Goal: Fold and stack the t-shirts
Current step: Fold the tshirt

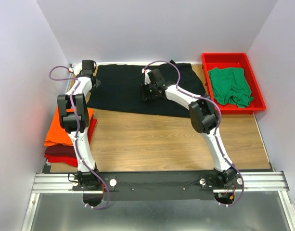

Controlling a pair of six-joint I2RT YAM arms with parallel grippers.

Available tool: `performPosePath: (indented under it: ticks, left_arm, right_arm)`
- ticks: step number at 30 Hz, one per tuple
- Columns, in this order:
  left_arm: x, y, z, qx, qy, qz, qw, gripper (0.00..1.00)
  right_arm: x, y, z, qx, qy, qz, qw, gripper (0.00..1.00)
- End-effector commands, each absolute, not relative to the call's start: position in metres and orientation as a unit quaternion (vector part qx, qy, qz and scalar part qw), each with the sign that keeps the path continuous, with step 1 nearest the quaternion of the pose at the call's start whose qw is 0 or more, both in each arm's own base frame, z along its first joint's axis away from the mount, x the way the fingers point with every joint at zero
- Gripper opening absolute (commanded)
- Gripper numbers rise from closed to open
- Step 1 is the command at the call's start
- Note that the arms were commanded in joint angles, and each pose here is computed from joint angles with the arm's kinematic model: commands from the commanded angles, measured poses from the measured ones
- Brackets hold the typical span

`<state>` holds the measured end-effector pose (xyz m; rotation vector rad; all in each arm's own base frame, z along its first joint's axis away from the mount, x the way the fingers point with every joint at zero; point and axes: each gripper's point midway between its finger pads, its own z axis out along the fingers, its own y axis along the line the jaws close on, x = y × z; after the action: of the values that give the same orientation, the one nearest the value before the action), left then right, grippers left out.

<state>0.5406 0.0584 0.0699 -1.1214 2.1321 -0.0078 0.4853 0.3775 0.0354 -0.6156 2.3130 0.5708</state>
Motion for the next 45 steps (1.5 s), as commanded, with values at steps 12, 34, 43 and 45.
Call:
performPosePath:
  ticks: [12,34,43,45]
  left_arm:
    - [0.547,0.063,0.05,-0.476,0.815,0.021,0.329,0.44]
    - [0.55,0.06,0.051,-0.486,0.812,0.02,0.323,0.14]
    - [0.55,0.061,0.057,-0.481,0.813,0.019,0.329,0.0]
    - [0.549,0.061,0.057,-0.483,0.812,0.021,0.328,0.0]
  right_arm:
    - [0.486,0.388,0.041,-0.249,0.877,0.23,0.341,0.58]
    - [0.483,0.387,0.053,-0.251,0.872,0.237,0.347,0.56]
    - [0.482,0.388,0.06,-0.251,0.869,0.242,0.351,0.56]
    - [0.481,0.387,0.059,-0.251,0.869,0.241,0.351,0.56]
